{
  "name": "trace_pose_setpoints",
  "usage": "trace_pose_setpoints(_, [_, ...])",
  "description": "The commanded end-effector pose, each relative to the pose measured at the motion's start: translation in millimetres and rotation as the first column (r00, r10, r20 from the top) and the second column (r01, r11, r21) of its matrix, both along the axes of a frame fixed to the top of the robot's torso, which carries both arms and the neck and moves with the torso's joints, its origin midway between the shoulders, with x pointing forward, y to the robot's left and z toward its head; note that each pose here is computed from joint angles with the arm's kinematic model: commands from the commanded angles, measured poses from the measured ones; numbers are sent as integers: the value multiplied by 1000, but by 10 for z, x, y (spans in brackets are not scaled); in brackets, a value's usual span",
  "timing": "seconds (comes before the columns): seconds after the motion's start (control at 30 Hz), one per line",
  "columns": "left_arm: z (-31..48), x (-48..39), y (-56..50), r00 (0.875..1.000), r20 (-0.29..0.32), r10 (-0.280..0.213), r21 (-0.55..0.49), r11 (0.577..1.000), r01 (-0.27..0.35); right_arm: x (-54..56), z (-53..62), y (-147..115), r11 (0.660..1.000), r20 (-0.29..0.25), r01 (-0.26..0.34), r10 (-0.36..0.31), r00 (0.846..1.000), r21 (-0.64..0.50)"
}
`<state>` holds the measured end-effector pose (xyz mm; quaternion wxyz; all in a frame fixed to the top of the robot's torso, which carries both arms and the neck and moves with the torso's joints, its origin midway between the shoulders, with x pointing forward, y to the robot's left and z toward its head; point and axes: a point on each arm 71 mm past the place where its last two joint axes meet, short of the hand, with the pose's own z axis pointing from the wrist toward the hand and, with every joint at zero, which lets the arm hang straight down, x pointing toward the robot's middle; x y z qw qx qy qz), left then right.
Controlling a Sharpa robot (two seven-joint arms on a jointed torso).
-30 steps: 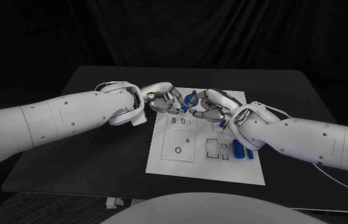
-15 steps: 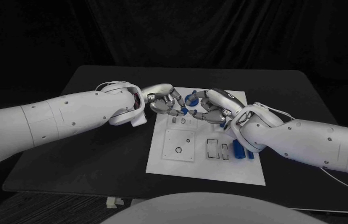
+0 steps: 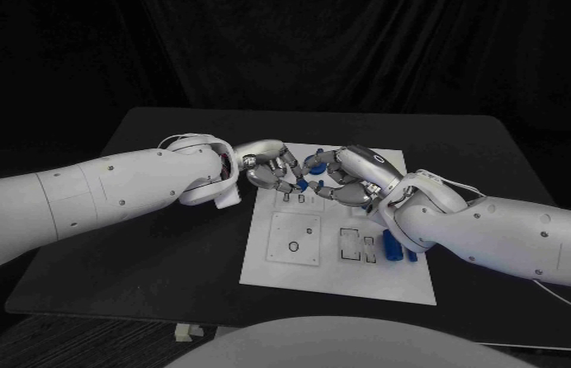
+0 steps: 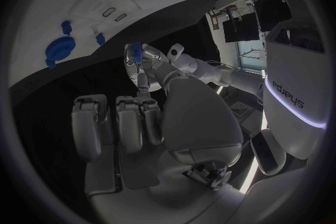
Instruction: Assemble the parts on the task board
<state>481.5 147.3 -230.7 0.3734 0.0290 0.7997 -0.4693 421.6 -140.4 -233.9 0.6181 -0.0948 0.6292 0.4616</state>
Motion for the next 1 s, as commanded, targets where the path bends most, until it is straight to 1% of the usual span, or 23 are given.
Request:
trace_pose_setpoints(0.03, [-2,-10,-18,1000,-14,-9,-4,1000,9,0,-18,9,1000,5,-18,18,1000,-25])
trace_pose_setpoints(0.43, [3,-11,-16,1000,-9,-9,-9,1000,9,58,-89,-8,997,-48,-6,2,999,-74])
trace_pose_setpoints(0.67, [5,-13,-21,1000,-8,-11,-11,1000,11,67,-103,4,996,-60,-7,2,998,-83])
trace_pose_setpoints(1.0, [5,-13,-27,1000,-9,-12,-11,1000,12,56,-102,33,996,-64,-17,12,998,-83])
